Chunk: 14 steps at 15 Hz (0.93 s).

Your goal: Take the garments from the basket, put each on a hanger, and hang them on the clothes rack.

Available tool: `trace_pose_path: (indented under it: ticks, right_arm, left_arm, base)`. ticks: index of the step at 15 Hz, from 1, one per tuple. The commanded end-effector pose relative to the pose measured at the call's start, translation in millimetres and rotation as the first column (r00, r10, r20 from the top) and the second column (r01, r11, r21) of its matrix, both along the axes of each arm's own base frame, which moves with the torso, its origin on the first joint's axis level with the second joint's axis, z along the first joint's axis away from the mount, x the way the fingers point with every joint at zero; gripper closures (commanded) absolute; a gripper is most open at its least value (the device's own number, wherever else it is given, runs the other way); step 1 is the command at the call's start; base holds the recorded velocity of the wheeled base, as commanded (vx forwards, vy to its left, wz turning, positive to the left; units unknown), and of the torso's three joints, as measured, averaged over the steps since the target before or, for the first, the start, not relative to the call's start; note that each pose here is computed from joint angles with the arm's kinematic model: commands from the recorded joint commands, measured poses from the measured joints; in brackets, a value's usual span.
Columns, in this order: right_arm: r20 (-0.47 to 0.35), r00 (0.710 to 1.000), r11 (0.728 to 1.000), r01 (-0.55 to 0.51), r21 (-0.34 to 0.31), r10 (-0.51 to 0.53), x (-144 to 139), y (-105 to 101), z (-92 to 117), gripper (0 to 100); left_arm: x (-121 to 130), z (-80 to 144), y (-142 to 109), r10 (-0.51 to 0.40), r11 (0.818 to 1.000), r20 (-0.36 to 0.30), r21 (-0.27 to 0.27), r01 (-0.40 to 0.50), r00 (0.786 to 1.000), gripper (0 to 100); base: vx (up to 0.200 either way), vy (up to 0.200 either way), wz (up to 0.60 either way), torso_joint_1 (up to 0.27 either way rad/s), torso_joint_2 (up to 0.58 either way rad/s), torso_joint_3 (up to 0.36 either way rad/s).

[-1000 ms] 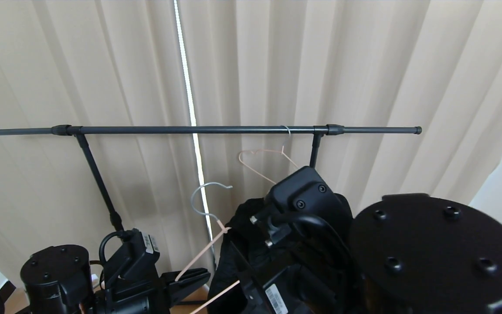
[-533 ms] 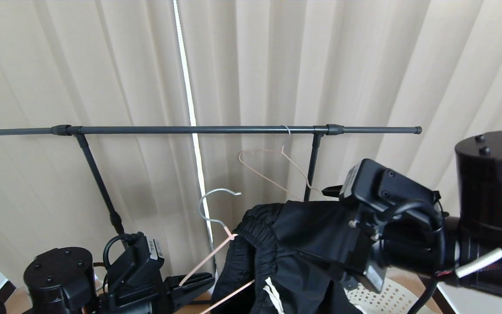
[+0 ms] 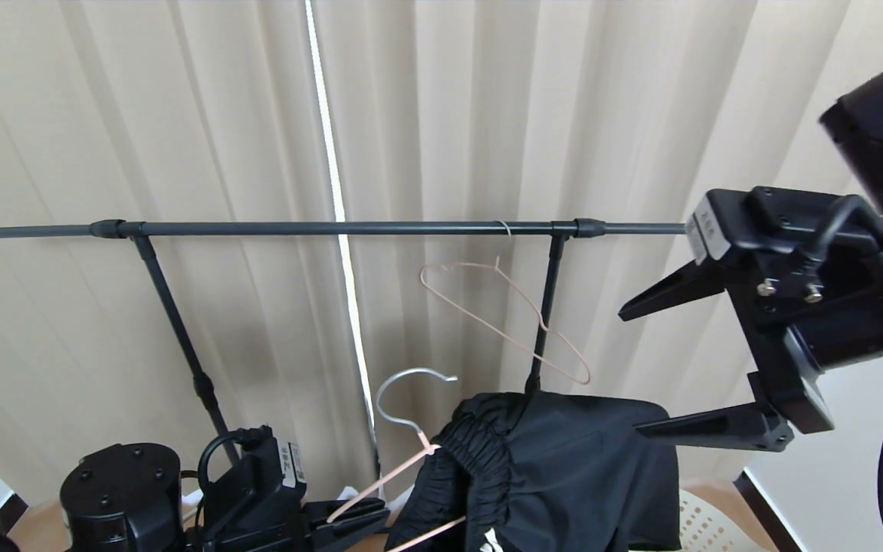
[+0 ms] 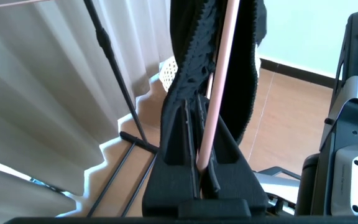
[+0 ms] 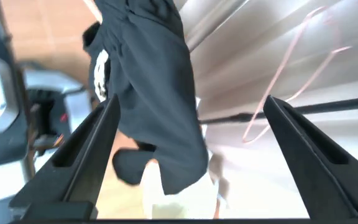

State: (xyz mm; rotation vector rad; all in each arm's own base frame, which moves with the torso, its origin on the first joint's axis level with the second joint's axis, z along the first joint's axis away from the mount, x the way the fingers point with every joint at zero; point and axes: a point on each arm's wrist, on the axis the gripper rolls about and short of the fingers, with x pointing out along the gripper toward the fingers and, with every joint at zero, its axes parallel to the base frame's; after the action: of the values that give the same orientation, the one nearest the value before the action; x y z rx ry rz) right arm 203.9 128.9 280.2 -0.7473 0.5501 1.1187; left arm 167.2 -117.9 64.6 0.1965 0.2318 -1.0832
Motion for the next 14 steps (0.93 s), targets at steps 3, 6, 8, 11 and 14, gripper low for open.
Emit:
trace_pose_path:
  ticks: [3,6,8,11,14]
  right_arm:
    - [-0.161,0.979,0.989,-0.137,-0.058,0.126,43.5,41.1,-36.5,0]
    - [-0.162,0.965,0.976,-0.214,-0.042,0.204,40.4,67.4,-43.7,0]
    - [-0.174,0.958,0.971,-0.237,-0.035,0.227,42.6,76.7,-50.7,0]
    - [-0.21,0.947,0.965,-0.257,-0.052,0.242,44.8,88.7,-63.8,0]
    - [-0.212,0.946,0.964,-0.261,-0.049,0.245,46.5,92.8,-64.8,0]
  left_arm:
    - [-0.2,-1.3,-1.0,-0.004,1.0,-0.004,0.004,0.004,1.0,100]
    - [-0.5,-1.0,-1.2,-0.005,1.0,-0.003,0.003,0.005,1.0,100]
    - [-0.5,-1.0,-1.2,-0.005,1.0,-0.003,0.003,0.005,1.0,100]
    - [-0.5,-1.0,-1.2,-0.005,1.0,-0.003,0.003,0.005,1.0,100]
    - [-0.4,-0.8,-1.2,-0.005,1.0,-0.002,0.003,0.005,1.0,100]
  base:
    - [0.0,0.0,0.0,0.0,0.0,0.0]
    - [0.0,0.0,0.0,0.0,0.0,0.0]
    - [0.0,0.0,0.0,0.0,0.0,0.0]
    - [0.0,0.0,0.0,0.0,0.0,0.0]
    - [0.0,0.0,0.0,0.0,0.0,0.0]
